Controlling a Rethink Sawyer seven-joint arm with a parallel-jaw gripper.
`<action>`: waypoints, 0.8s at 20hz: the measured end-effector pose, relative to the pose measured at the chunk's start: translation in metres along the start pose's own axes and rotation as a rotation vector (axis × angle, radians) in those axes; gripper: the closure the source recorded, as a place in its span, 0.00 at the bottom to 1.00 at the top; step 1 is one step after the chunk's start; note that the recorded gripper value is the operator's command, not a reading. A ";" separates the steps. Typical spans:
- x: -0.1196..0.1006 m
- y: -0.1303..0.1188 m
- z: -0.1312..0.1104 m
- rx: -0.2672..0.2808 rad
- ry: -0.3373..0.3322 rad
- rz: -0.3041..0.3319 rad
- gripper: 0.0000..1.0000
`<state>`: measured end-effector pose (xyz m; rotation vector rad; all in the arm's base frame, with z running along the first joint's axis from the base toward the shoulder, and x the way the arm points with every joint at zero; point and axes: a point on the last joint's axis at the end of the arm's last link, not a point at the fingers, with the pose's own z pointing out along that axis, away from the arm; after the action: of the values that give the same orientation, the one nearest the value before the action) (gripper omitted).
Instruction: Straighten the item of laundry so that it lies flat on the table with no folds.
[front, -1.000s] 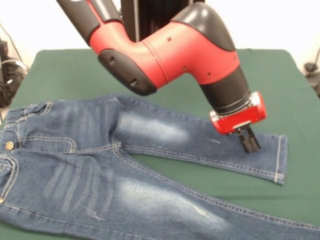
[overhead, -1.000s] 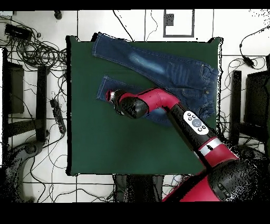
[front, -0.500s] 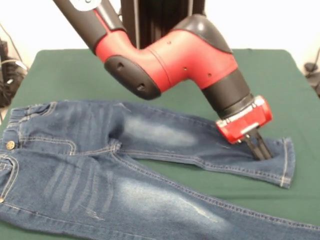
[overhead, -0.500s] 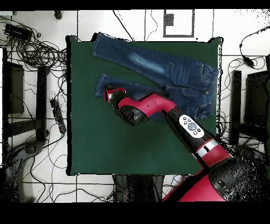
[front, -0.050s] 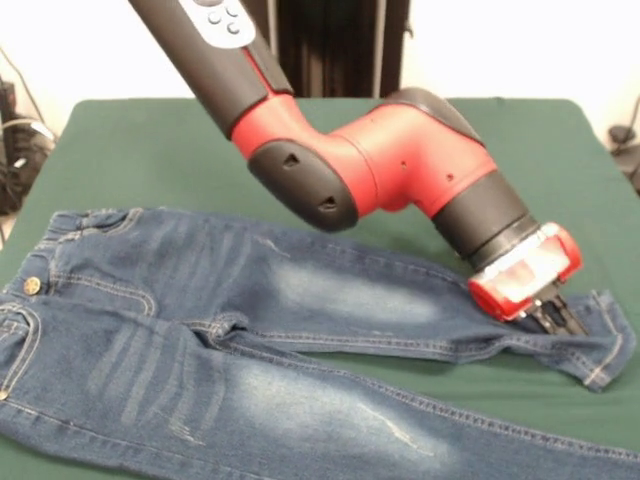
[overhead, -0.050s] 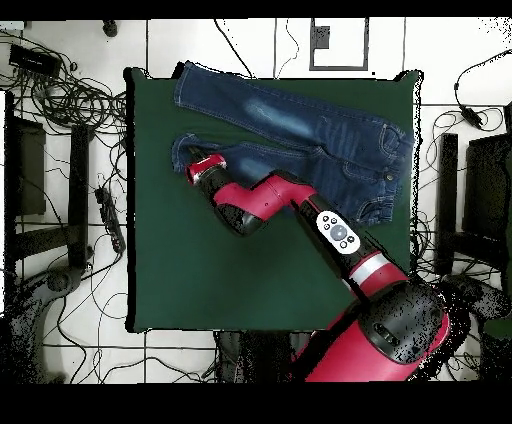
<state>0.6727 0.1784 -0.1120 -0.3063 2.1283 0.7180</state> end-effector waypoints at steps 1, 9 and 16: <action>0.000 0.000 0.002 0.000 -0.002 -0.004 1.00; -0.004 0.000 0.005 0.014 -0.007 0.119 1.00; -0.013 0.000 0.008 0.042 0.045 0.271 1.00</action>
<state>0.6859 0.1827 -0.1052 -0.0099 2.2491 0.8257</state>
